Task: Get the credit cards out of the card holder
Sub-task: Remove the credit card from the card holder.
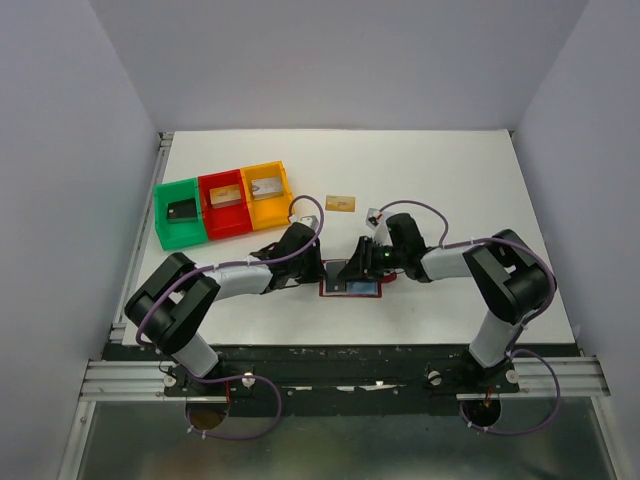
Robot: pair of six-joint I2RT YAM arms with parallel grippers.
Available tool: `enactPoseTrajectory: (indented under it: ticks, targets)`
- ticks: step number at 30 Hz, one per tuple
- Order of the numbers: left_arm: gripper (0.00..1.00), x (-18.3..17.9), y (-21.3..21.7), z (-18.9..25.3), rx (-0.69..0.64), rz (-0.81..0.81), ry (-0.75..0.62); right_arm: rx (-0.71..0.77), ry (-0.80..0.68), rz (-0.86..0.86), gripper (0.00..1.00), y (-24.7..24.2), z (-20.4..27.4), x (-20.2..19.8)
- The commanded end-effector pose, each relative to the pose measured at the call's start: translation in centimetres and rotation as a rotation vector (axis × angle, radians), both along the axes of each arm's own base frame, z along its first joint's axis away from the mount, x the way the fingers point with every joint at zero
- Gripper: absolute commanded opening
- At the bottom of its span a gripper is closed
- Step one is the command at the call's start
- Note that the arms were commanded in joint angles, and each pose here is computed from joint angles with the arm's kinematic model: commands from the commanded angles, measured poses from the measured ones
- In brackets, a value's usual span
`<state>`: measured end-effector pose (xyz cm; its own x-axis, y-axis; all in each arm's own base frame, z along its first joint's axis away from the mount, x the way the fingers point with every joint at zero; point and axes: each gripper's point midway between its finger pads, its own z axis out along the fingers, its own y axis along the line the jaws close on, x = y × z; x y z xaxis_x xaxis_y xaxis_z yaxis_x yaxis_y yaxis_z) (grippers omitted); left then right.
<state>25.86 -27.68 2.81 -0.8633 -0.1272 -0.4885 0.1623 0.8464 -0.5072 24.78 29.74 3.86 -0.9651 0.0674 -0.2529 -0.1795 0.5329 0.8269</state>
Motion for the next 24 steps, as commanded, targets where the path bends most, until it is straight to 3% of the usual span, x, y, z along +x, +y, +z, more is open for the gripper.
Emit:
enactPoseTrajectory:
  ticks: [1,24]
  targets:
    - [0.00,-0.9,0.5,-1.3,0.030,-0.021,0.027,0.040,0.012,0.023,0.43,0.8,0.1,0.1]
    - [0.00,-1.4,-1.2,-1.0,-0.032,-0.089,0.020,0.122,0.060,0.054,0.41,1.8,-0.3,-0.2]
